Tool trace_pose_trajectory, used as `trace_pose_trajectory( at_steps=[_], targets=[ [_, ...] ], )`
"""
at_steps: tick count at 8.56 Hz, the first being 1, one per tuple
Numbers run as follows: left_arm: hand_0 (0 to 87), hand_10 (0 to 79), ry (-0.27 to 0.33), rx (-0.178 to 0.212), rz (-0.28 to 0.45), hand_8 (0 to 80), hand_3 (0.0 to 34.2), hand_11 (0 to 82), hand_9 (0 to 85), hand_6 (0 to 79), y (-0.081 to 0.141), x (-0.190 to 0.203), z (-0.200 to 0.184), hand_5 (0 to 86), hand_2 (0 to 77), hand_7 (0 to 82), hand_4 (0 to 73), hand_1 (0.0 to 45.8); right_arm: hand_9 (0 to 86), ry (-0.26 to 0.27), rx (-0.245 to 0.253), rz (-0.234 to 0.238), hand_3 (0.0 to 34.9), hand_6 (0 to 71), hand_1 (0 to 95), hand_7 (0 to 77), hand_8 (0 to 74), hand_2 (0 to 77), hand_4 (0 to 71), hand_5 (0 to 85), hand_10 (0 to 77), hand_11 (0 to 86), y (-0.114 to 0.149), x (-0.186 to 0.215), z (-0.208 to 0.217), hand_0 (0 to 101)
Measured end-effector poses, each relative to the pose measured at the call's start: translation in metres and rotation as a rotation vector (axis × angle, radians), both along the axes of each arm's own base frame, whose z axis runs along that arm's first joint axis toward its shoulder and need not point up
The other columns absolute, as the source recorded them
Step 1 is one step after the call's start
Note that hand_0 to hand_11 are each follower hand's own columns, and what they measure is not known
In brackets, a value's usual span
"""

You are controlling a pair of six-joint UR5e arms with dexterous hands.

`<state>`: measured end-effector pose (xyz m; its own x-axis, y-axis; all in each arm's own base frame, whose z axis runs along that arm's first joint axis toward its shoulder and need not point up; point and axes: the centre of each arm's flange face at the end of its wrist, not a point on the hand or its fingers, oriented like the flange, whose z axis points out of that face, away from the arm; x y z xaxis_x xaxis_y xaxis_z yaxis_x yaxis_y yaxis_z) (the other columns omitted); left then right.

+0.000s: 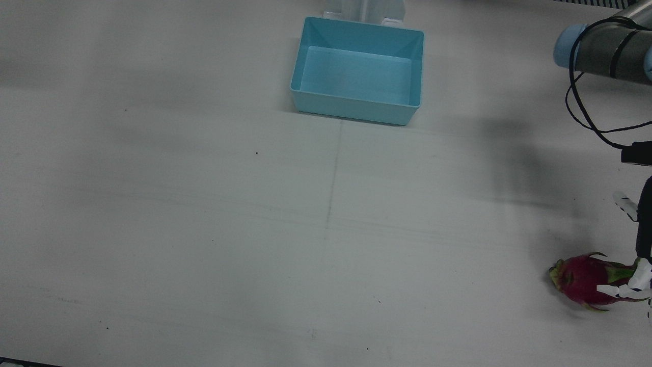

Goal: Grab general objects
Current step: 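Move the left hand down beside the pink dragon fruit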

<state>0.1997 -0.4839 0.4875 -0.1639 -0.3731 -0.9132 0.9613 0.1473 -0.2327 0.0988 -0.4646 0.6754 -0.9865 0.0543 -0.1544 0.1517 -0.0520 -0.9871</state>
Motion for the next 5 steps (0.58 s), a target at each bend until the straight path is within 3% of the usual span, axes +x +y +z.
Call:
trace_pose_trajectory(
  at_steps=[2,5],
  targets=[
    [79.8,0.5,-0.033,-0.022,-0.004,5.4,30.3,0.5,0.5,0.5,-0.001,0.01,0.009,39.8,1.1,1.6,0.0,0.0,0.5,0.0,0.0,0.0,0.0,0.0,94.9,0.0,0.0,77.4,0.0,0.0,0.0,0.5,0.0,0.0,0.0,0],
    [79.7,0.5,-0.064,-0.046,-0.005,5.4,30.2,0.5,0.5,0.5,-0.025,0.034,0.021,39.8,1.1,1.6,0.0,0.0,0.5,0.0,0.001,0.001,0.0,0.0,94.9,0.0,0.0,77.4,0.0,0.0,0.0,0.5,0.0,0.0,0.0,0]
  ],
)
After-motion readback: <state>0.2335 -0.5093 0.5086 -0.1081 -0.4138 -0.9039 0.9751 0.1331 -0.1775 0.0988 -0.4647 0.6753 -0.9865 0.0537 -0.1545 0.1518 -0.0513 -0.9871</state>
